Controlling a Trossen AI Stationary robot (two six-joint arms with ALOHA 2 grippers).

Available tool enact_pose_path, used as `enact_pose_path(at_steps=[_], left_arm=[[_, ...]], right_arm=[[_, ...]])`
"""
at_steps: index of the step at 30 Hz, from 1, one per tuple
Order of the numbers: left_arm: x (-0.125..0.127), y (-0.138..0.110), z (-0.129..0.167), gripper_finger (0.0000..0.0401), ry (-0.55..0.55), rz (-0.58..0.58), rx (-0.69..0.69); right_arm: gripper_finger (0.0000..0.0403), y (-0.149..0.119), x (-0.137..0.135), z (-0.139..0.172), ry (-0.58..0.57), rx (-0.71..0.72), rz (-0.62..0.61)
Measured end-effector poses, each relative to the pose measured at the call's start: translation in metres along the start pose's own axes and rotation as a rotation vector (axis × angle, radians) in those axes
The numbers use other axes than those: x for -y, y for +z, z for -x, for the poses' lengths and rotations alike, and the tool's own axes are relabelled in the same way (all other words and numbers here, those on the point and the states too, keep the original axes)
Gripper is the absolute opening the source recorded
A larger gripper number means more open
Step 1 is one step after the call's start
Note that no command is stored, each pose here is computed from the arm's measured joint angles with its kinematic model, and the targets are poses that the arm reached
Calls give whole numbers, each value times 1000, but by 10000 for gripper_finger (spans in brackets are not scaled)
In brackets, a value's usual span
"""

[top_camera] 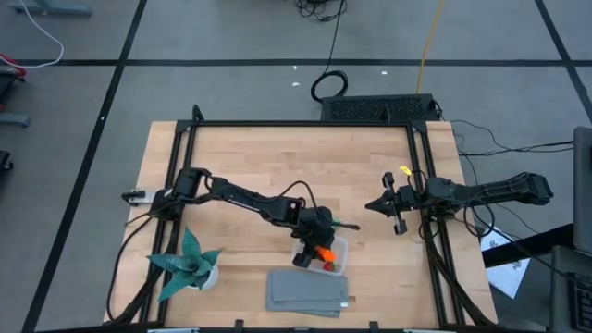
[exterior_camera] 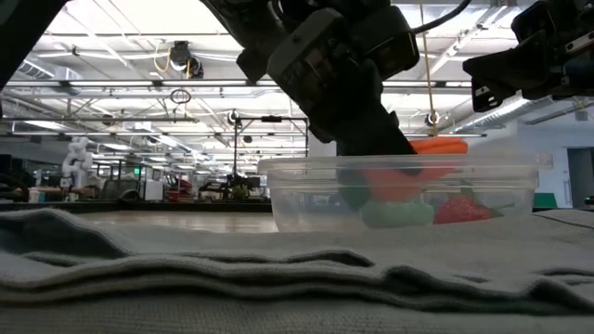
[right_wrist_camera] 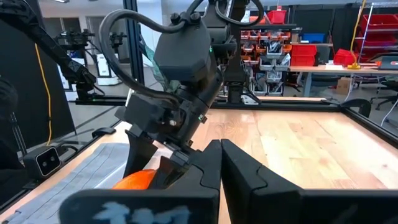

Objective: Pick and placing Produce into tupperware
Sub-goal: Put the orange carrot into the transparent bin

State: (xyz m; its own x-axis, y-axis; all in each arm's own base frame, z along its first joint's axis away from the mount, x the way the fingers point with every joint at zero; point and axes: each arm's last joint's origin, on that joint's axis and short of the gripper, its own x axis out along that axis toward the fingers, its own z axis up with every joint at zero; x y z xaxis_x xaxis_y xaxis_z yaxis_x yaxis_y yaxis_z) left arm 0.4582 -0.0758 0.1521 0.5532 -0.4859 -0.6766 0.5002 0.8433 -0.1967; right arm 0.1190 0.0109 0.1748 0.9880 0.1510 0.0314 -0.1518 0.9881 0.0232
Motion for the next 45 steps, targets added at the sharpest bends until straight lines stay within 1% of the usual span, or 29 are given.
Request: enact_pose_path(at_steps=[7,19,25,33,45], left_arm=[[0,-3,-2,177,-9,-77,-20],[-1,-5,-3,177,-8,-34,-36],[-2,-6,-2,177,18,-12,-42],[-3,-6,-2,177,31,-10,-43],[-5,-6,-1,177,17,1,-39]], right_arm=[[0,0,0,0,0,0,0],[0,-1,0,0,0,-6,2],[0,-1,0,0,0,-6,3],[0,-1,0,0,0,-6,3],[0,-1,0,0,0,-6,-1]])
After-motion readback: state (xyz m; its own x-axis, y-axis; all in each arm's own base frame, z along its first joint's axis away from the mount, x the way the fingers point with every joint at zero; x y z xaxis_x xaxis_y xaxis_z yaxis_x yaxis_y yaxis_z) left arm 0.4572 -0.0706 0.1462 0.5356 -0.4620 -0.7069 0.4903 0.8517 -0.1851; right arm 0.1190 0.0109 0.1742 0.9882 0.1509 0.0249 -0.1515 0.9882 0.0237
